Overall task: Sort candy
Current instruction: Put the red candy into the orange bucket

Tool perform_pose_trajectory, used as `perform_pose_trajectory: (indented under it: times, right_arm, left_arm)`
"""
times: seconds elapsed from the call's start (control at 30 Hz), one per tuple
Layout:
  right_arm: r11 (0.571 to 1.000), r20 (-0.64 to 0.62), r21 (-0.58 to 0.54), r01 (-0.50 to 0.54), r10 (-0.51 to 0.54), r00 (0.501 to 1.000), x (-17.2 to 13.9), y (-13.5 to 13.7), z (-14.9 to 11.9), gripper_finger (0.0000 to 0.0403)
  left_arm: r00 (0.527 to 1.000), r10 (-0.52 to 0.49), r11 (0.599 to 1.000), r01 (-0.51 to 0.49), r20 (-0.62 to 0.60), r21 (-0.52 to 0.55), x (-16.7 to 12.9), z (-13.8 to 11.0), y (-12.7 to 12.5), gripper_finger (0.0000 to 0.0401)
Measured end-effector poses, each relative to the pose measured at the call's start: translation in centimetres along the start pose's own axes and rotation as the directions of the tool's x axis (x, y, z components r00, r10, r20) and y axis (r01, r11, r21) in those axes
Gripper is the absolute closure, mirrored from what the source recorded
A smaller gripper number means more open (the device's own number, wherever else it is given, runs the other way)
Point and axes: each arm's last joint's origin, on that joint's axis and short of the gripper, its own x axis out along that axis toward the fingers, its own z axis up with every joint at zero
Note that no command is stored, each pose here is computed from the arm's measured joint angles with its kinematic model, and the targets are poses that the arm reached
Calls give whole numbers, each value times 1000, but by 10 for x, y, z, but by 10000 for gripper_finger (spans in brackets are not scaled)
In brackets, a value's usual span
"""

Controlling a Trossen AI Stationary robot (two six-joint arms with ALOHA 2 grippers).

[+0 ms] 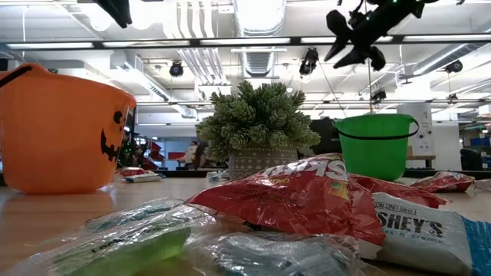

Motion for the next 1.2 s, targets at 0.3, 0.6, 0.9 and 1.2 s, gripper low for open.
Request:
perform_pose_trajectory:
  times: [0.3,0.6,0.9,1.2]
  right_arm:
    - [979,25,1,-205,205,978,-2,14,6,257]
    - [934,-64,44,-355,357,932,-6,34,-6,260]
    - [876,-158,79,-476,483,861,-17,66,-27,261]
    - [876,-238,89,-474,481,844,-28,98,-60,261]
  left_arm:
    - [1000,7,1000,-7,0,23,1,0,0,220]
    - [999,-46,995,48,-14,91,1,0,-2,236]
    - [991,-131,977,130,-3,169,-7,-6,1,237]
    - [970,-228,970,218,87,106,-35,-31,17,237]
